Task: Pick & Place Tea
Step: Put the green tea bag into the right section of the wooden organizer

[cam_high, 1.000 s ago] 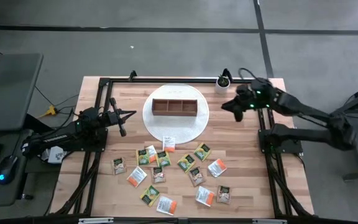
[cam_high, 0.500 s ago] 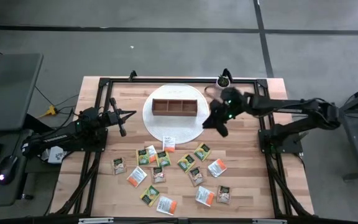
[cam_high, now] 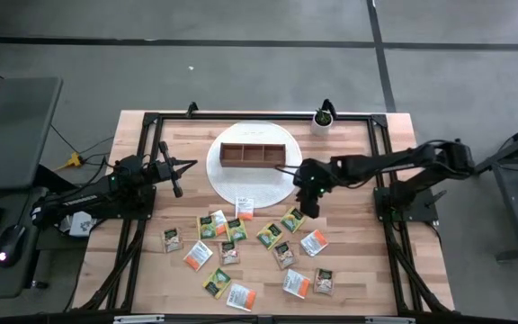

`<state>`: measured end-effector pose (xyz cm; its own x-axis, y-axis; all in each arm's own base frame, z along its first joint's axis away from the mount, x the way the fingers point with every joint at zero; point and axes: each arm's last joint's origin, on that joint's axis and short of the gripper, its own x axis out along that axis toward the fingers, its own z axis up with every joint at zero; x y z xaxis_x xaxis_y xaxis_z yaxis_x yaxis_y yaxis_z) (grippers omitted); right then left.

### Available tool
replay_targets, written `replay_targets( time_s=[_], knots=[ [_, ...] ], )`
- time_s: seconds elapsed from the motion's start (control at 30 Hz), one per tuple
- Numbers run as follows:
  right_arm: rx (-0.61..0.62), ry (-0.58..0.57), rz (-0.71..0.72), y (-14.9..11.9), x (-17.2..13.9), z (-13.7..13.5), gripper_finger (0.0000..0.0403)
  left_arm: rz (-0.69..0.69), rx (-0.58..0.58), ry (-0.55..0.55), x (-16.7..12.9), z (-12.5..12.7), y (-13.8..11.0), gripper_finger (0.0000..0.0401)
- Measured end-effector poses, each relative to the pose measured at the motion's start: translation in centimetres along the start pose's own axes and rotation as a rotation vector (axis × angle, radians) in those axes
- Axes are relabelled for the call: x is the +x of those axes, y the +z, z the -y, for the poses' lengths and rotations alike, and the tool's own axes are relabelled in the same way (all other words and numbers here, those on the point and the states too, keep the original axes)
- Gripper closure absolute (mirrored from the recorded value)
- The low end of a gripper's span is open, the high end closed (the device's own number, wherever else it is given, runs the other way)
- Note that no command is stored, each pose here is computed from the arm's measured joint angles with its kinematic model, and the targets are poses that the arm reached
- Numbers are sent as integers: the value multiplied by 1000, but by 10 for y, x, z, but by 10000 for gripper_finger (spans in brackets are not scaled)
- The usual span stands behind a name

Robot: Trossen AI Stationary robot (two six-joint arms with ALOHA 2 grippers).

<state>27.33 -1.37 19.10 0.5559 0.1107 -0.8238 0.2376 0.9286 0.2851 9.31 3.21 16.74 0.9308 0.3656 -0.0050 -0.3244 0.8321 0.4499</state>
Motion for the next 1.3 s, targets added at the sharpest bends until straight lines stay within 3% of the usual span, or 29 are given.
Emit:
replay_targets(
  time_s=[0.13,0.33,0.63,1.17,1.3],
  knots=[
    [154,-12,-25,-3,6,-3,298,0,0,0,0,0,0,400],
    [420,-68,-137,-15,17,-2,235,0,0,0,0,0,0,400],
    [533,-9,-280,-28,47,-16,159,0,0,0,0,0,0,400],
    [634,-72,-296,-33,70,-14,154,0,0,0,0,0,0,400],
    [659,-74,-284,-32,72,-14,173,0,0,0,0,0,0,400]
  ],
)
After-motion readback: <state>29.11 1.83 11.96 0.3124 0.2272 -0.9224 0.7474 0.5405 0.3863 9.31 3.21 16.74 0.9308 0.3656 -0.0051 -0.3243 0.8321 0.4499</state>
